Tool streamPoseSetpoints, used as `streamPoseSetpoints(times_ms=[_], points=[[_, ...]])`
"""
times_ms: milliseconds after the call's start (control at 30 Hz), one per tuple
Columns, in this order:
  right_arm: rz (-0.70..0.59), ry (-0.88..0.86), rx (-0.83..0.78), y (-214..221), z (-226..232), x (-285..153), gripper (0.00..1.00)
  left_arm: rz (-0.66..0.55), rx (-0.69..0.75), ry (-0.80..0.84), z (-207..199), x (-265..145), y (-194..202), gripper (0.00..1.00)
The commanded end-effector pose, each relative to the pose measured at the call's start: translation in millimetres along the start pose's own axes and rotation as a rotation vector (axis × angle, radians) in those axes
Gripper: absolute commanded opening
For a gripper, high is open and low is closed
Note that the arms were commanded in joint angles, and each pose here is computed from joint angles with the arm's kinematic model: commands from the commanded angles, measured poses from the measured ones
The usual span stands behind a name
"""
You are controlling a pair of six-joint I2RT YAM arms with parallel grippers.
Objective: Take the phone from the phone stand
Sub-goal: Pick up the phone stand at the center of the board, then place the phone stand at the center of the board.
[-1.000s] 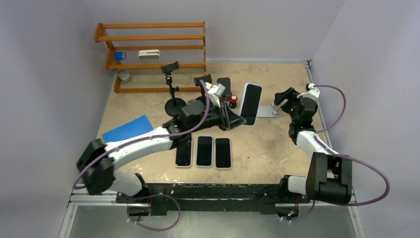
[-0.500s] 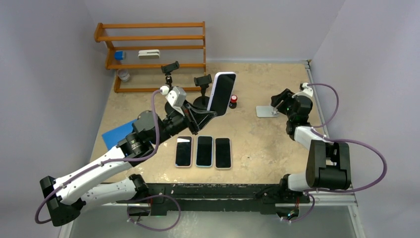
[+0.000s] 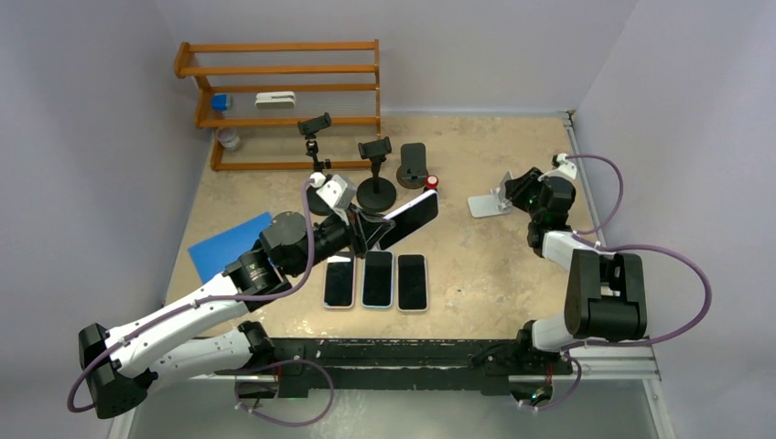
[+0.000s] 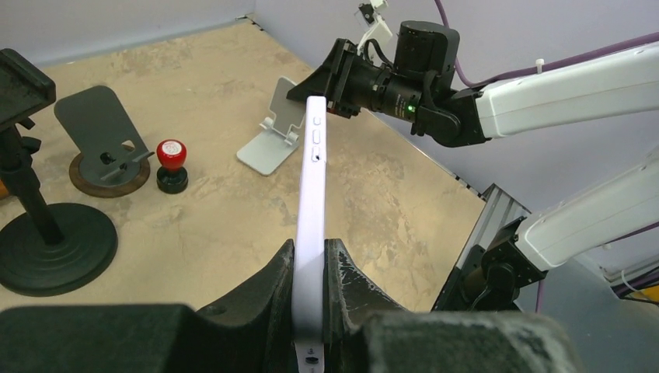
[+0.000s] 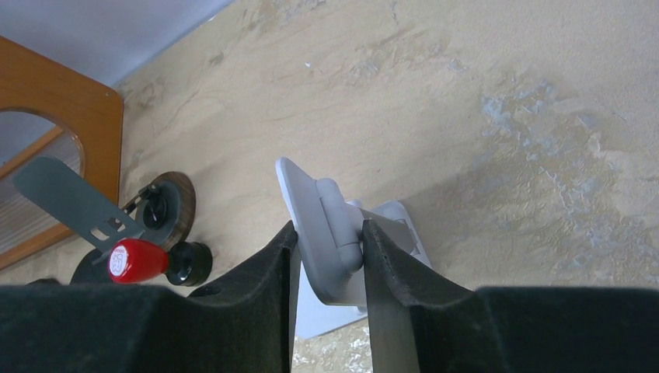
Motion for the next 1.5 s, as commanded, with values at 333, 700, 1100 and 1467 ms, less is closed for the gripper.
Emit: streamPoseSetpoints(times_ms=[333, 700, 1100, 1467], points=[[-0.028, -0.052, -0.026, -8, 11, 3, 0.13, -0.17, -0.039, -0.015, 0, -1, -30, 0.0], [-0.063, -0.141, 0.028, -20, 32, -4, 0.0, -0.147, -0.082, -0.072, 4, -1, -25, 0.0], [-0.135, -0.185, -0.014, -33, 83, 18, 0.0, -0.132, -0.063, -0.11, 8, 0, -23, 0.0], [-0.123, -0.101, -0.082, -16, 98, 57, 0.0, -0.144, -0.047, -0.121, 10, -2, -24, 0.0]])
Point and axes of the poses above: each gripper's point midway between its finger pads, its own x axis out along the fingers, its own z axis along the line the jaws close on, y = z × x, the point moved 8 cm from there along -x, back along the fingers, and after that the axes turned 14 degrees about x, right-handed, at the moved point
